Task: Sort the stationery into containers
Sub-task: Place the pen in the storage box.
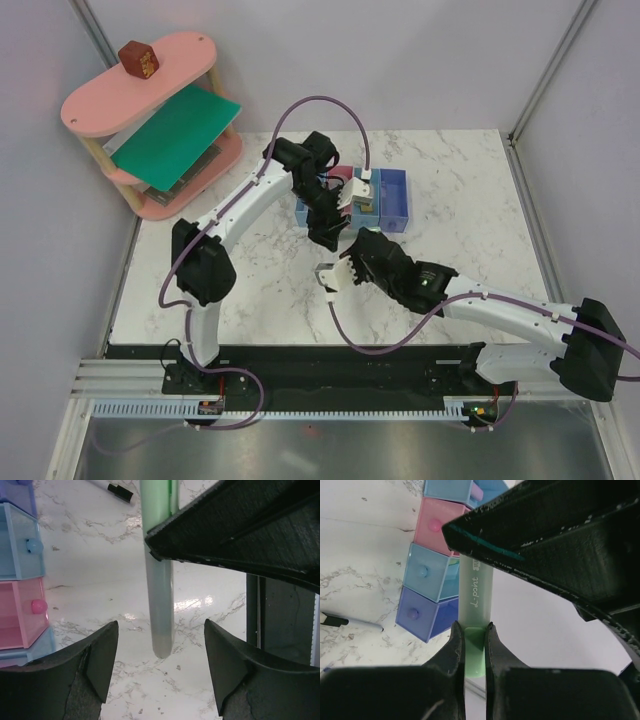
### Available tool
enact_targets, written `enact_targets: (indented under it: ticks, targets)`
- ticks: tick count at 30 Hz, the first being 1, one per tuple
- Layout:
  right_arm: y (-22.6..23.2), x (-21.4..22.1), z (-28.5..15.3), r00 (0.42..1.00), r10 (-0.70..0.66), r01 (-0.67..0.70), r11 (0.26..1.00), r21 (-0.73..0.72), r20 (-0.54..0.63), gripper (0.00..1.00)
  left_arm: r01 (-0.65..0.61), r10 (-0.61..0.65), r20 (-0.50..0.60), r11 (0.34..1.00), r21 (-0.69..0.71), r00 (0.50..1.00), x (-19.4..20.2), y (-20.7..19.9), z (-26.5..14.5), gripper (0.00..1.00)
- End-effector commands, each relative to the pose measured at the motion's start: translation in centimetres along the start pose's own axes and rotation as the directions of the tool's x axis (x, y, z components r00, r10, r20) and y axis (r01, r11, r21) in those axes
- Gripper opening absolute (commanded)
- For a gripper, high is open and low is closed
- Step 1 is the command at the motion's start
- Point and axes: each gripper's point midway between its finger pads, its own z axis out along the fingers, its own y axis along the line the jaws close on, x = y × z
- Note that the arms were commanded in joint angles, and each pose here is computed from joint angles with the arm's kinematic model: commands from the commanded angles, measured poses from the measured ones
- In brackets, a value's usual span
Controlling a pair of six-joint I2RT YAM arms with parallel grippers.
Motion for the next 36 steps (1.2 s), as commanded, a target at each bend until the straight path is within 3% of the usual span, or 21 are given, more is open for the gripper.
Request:
enact_targets:
  ticks: [1,3,5,8,9,11,12,16,18,19,20,21,26,31,36]
  targets:
    - [-3.9,-0.7,-1.3,1.0,0.01,-0.01,0.994,0.108,-0.004,0.0,0.036,-0.031,-0.056,0.995,0.094,0.998,0.5,-2.8,-1.1,0.75]
    - [-4.3,-1.2,-1.2,1.0,0.018,-0.018,0.993,0.113,0.002,0.0,0.036,-0.031,-0.057,0.994,0.099,0.998,0.5,-2.9,-1.0,0.72]
    - [-5.0,-1.4,-1.1,1.0,0.024,-0.024,0.992,0.125,0.001,0.0,0.038,-0.032,-0.06,0.994,0.104,0.998,0.5,-3.0,-0.8,0.63]
    - [-5.6,-1.8,-0.8,1.0,0.026,-0.025,0.991,0.132,-0.001,0.0,0.042,-0.035,-0.062,0.993,0.111,0.997,0.5,-3.2,-0.7,0.39]
    - [-5.6,-1.9,-0.7,1.0,0.024,-0.024,0.991,0.131,0.0,0.0,0.044,-0.037,-0.062,0.993,0.114,0.997,0.6,-3.3,-0.7,0.25]
    - [-6.0,-2.0,-0.7,1.0,0.026,-0.026,0.989,0.143,0.002,0.0,0.049,-0.041,-0.067,0.992,0.118,0.997,0.8,-3.3,-0.6,0.05]
    - [-6.2,-2.0,-0.6,1.0,0.024,-0.024,0.989,0.148,0.0,0.0,0.056,-0.048,-0.068,0.991,0.119,0.997,0.8,-3.4,-0.5,0.02]
    - [-6.4,-2.1,-0.6,1.0,0.025,-0.024,0.987,0.158,-0.004,0.01,0.061,-0.053,-0.071,0.991,0.122,0.996,0.9,-3.6,-0.5,0.02]
    - [-6.4,-2.1,-0.6,1.0,0.028,-0.026,0.986,0.162,-0.006,0.19,0.065,-0.057,-0.072,0.991,0.117,0.996,0.8,-3.5,-0.5,0.02]
    - [-6.4,-2.0,-0.7,0.999,0.036,-0.033,0.985,0.169,-0.015,0.39,0.067,-0.059,-0.072,0.991,0.115,0.996,0.8,-3.5,-0.5,0.02]
    - [-6.4,-2.0,-0.7,0.999,0.043,-0.04,0.984,0.173,-0.014,0.84,0.072,-0.064,-0.075,0.991,0.112,0.995,0.9,-3.4,-0.4,0.02]
    - [-6.5,-2.0,-0.9,0.998,0.055,-0.053,0.983,0.176,-0.007,0.98,0.081,-0.073,-0.072,0.991,0.107,0.995,0.8,-3.2,-0.3,0.02]
    - [-6.9,-2.4,-2.4,0.981,0.179,-0.188,0.968,0.167,0.068,0.98,0.121,-0.115,-0.085,0.99,0.068,0.99,1.8,-2.5,0.4,0.02]
    - [-4.3,-1.4,-4.4,0.948,0.311,-0.316,0.946,0.067,0.07,0.98,0.177,-0.178,-0.05,0.984,-0.014,0.983,2.4,-0.8,0.6,0.02]
    - [-0.9,0.3,-7.3,0.891,0.452,-0.452,0.892,-0.009,0.038,0.98,0.366,-0.362,0.054,0.916,-0.166,0.931,3.3,4.2,-0.9,0.02]
